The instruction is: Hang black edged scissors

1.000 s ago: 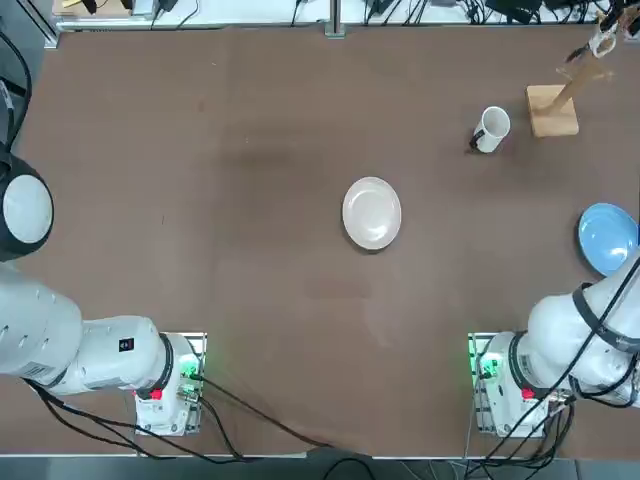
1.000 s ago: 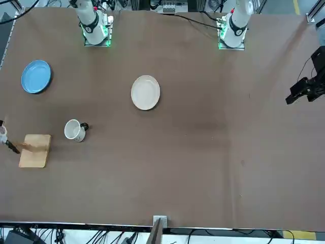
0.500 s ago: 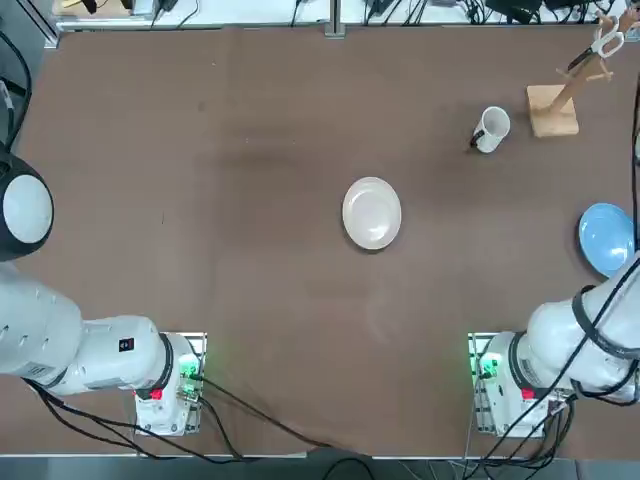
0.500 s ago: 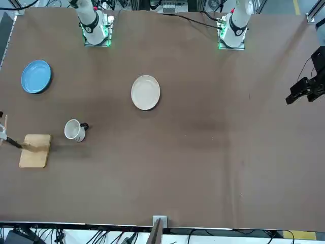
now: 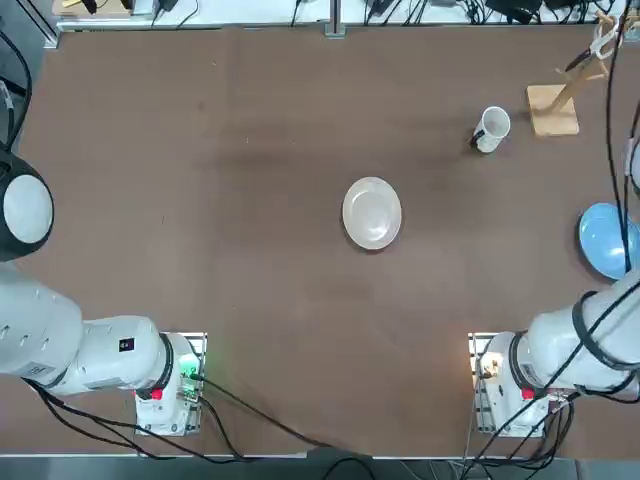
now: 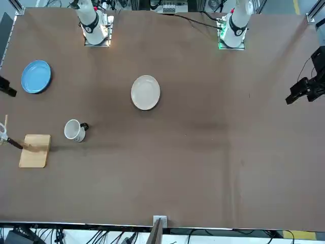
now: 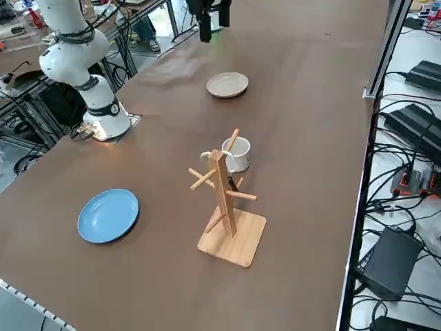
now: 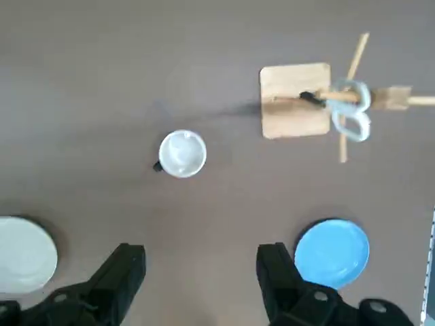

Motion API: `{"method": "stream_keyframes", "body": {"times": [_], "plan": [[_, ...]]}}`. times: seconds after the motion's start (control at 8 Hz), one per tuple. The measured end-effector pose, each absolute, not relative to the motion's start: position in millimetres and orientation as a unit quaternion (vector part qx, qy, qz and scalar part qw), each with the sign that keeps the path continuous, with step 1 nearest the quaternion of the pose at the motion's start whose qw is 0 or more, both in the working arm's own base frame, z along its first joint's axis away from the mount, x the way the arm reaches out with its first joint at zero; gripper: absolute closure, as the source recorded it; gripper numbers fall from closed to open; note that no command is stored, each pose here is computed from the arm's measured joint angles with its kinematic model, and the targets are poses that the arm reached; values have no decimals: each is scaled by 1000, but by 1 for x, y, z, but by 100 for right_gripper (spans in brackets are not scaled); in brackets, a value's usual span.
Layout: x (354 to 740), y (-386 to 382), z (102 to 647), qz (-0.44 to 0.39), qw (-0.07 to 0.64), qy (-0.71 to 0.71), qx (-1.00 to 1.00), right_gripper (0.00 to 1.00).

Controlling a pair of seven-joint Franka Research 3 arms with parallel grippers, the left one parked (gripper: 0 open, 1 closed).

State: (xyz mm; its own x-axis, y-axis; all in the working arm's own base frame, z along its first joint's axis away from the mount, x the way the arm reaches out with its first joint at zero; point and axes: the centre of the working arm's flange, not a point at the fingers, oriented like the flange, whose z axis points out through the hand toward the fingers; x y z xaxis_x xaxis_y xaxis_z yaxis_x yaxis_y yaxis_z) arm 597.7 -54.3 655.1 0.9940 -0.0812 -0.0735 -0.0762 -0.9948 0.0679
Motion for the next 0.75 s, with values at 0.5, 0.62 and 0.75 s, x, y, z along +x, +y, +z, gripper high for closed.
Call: {"method": "stream_keyframes", "body": {"times": [0.5, 0.62, 0.75], "plan": [[542, -19, 638, -62, 6, -13, 998, 0], [534, -17, 638, -62, -2, -12, 998, 0], [530, -17, 639, -60, -4, -13, 998, 0]]}}
